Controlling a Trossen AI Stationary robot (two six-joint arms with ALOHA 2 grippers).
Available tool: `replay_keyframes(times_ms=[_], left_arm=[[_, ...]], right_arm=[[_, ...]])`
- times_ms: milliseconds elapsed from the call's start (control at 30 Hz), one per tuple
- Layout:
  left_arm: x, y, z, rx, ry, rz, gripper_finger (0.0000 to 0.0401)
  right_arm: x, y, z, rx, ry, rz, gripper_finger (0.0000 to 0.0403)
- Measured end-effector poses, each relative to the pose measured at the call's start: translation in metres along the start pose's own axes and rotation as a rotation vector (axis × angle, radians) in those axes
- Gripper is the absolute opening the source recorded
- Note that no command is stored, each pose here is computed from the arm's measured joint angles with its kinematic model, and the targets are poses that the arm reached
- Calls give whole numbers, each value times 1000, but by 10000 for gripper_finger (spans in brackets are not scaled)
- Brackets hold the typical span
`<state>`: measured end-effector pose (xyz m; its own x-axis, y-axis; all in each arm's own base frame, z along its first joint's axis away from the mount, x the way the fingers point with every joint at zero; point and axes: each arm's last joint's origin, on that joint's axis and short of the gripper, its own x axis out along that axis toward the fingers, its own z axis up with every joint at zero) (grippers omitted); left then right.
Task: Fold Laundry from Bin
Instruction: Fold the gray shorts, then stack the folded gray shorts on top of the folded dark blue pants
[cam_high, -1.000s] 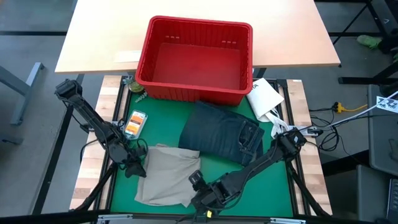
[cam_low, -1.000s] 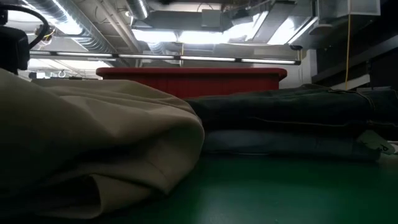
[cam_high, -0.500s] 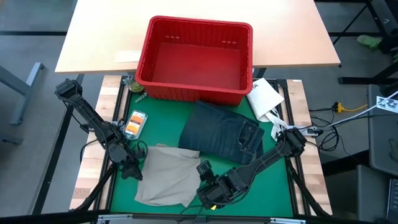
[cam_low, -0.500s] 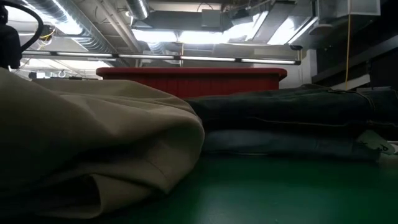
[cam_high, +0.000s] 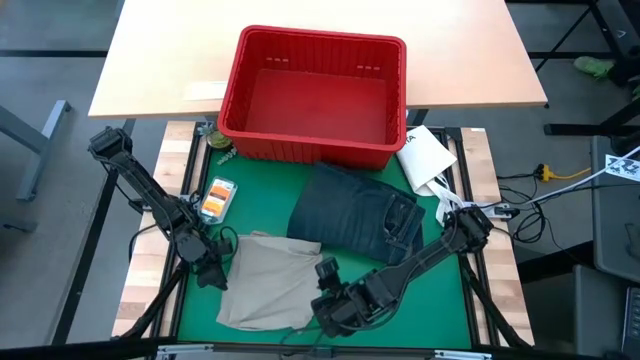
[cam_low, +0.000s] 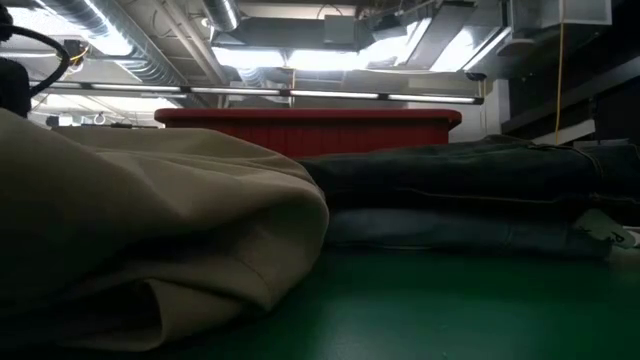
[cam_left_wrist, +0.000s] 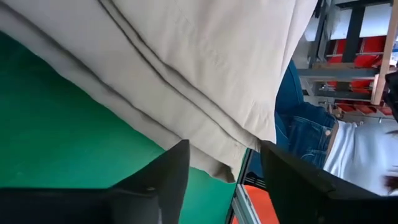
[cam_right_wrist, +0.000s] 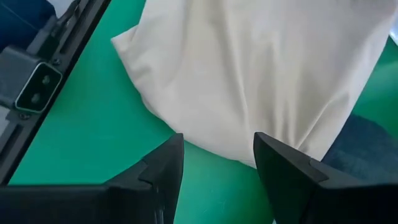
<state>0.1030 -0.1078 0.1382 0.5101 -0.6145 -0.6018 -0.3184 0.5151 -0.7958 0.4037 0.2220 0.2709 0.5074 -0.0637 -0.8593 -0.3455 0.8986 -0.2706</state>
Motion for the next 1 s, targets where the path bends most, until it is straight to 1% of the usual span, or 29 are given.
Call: replay_keyframes(times_ms=[133, 267, 533, 767, 900, 1000], left_arm=[[0, 0, 0, 0, -1, -1, 219], [0, 0, 0, 0, -1, -1, 237], [0, 0, 1, -1, -30, 2, 234], [0, 0, 1, 0, -31, 1, 233], [0, 0, 1, -4, -31, 1, 233], [0, 1, 1, -72, -30, 13, 233]], right_arm=[[2, -6, 0, 40, 4, -1, 195], [5, -16, -1, 85, 19, 22, 195], [10, -31, -3, 174, 44, 13, 195], [10, -30, -2, 178, 30, 3, 196], [10, -30, -3, 218, 43, 10, 196], [11, -30, -5, 247, 66, 7, 196]])
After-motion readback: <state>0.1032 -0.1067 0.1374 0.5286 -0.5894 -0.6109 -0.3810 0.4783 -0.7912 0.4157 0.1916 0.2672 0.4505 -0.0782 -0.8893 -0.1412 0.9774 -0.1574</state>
